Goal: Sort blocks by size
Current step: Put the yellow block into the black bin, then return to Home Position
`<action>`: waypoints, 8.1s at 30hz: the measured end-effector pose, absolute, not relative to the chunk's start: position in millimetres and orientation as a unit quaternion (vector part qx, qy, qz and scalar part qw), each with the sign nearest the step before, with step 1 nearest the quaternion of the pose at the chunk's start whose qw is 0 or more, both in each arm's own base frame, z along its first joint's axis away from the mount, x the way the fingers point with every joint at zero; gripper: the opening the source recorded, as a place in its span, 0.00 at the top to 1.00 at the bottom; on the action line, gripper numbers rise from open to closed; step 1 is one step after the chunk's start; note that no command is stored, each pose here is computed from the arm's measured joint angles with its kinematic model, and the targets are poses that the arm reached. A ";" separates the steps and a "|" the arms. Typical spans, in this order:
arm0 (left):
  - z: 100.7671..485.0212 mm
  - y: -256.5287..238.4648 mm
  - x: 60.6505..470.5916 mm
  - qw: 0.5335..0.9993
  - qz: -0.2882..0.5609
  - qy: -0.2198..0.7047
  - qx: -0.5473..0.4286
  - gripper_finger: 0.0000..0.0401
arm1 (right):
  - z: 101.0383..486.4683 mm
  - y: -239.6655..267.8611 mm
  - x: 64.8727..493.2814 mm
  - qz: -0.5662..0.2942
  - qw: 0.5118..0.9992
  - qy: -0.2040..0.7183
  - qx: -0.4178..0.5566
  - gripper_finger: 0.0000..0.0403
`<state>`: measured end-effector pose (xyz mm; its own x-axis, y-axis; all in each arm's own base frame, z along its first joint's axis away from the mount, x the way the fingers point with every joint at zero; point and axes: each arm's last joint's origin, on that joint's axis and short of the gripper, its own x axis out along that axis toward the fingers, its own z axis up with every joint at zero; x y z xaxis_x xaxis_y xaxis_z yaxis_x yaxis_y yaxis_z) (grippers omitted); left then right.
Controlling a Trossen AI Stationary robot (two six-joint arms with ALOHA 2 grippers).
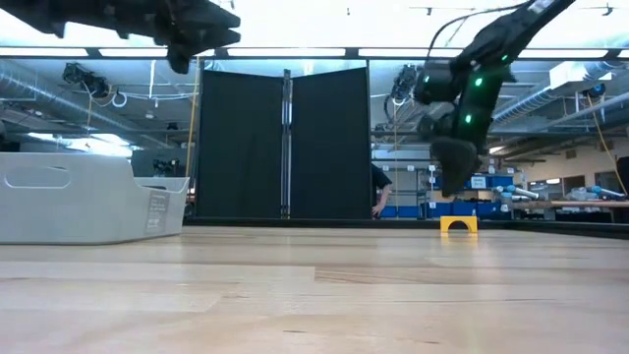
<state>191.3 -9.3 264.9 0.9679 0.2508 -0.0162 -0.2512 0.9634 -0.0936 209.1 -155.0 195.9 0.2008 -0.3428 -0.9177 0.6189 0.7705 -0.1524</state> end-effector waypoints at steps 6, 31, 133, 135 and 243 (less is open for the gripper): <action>263.8 -7.9 172.7 0.990 0.125 -0.020 -0.061 0.63 | 177.8 -181.9 215.2 -0.287 0.738 0.603 0.100 0.23; 262.0 -7.8 171.1 0.990 0.126 -0.010 -0.058 0.63 | 162.5 -218.9 216.9 -0.228 0.675 0.697 0.085 0.31; 261.1 -7.9 171.3 0.991 0.125 -0.004 -0.052 0.63 | 177.2 -201.4 247.7 -0.235 0.667 0.693 0.142 0.25; 261.1 -7.9 171.3 0.991 0.125 -0.004 -0.051 0.63 | 168.8 -198.5 243.4 -0.236 0.658 0.701 0.140 0.22; 190.7 -4.6 131.8 0.996 0.084 -0.027 -0.010 1.00 | 198.0 35.8 149.7 0.056 0.996 0.047 -0.048 0.99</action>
<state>131.8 -4.6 190.7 0.9843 0.1685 0.0524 -0.1674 0.9856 -0.0243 149.7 35.8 198.0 0.9893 0.1078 -0.0981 -0.1168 0.9890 -0.0903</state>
